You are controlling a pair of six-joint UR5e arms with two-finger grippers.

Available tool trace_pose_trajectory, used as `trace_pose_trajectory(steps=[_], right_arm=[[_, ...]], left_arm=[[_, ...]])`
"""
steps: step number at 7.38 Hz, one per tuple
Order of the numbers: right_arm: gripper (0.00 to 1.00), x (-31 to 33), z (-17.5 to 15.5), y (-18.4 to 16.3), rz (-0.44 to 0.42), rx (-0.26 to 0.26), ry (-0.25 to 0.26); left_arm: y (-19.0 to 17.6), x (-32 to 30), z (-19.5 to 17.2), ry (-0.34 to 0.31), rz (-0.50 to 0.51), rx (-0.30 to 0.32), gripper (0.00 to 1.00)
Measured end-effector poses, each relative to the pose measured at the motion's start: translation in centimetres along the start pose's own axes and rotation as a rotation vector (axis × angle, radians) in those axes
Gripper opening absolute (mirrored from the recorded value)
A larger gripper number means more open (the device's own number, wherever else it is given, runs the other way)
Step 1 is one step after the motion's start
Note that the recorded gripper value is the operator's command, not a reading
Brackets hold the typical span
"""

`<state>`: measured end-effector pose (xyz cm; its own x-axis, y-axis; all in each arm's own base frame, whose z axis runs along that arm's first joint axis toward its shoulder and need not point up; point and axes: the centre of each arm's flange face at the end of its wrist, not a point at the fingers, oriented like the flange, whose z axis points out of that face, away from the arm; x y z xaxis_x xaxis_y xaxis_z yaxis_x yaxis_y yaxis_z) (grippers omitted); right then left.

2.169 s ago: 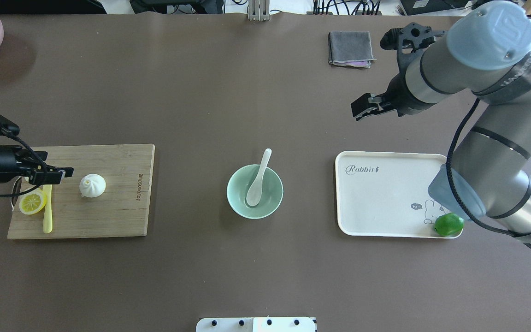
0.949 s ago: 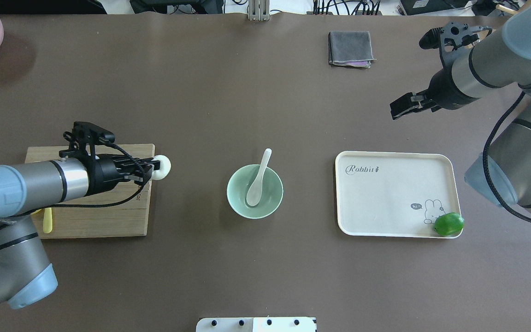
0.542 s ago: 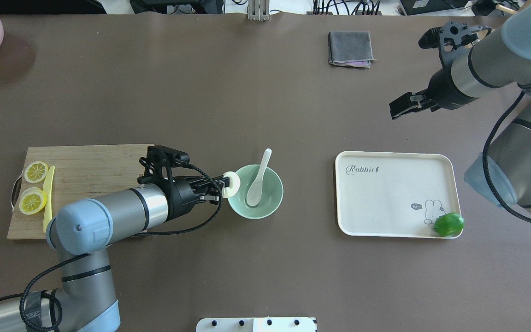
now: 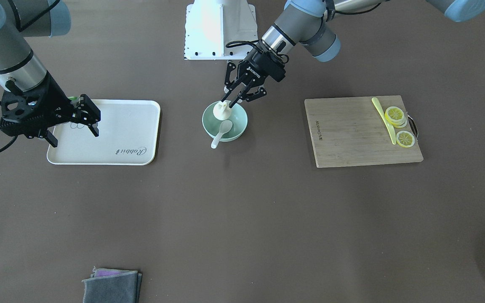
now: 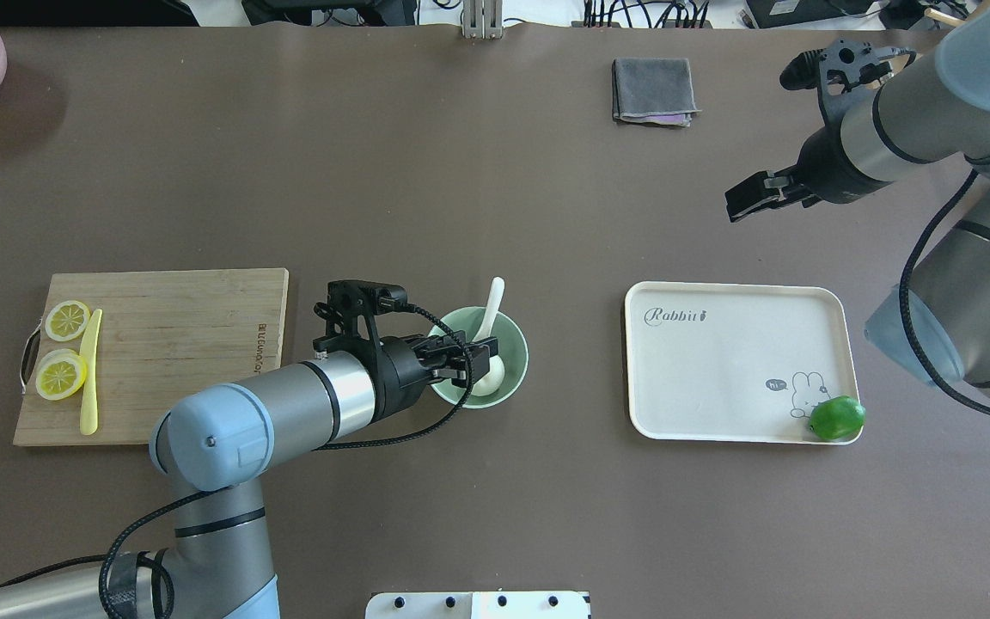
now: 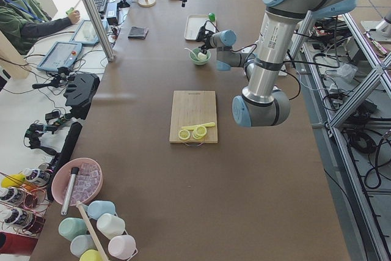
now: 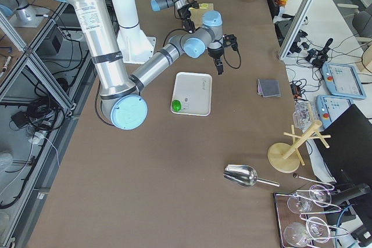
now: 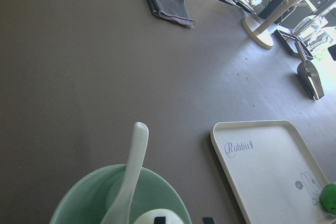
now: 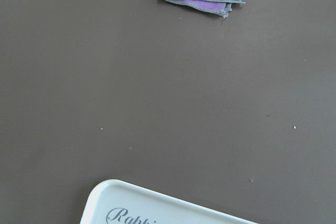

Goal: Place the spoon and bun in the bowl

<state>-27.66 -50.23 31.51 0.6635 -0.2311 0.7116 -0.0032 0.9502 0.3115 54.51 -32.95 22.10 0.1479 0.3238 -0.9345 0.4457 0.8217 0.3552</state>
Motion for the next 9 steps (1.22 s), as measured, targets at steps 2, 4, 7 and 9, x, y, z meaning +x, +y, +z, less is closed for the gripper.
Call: trace_pose_trajectory(steps=[2, 4, 7, 9], right_arm=[[1.00, 0.4, 0.0, 0.0, 0.003, -0.002, 0.003], [1.00, 2.6, -0.5, -0.2, 0.014, -0.004, 0.014], [1.00, 14.2, -2.8, 0.2, -0.056, -0.044, 0.035], [1.00, 26.3, -4.4, 4.0, -0.128, -0.090, 0.063]], left_arm=[[-0.3, -2.2, -0.2, -0.044, 0.007, 0.009, 0.98], [-5.9, -8.7, -2.1, -0.108, 0.015, -0.084, 0.98], [-14.9, -24.4, -12.3, -0.228, 0.151, -0.283, 0.98], [-18.8, -32.8, -21.5, -0.272, 0.222, -0.355, 0.98]])
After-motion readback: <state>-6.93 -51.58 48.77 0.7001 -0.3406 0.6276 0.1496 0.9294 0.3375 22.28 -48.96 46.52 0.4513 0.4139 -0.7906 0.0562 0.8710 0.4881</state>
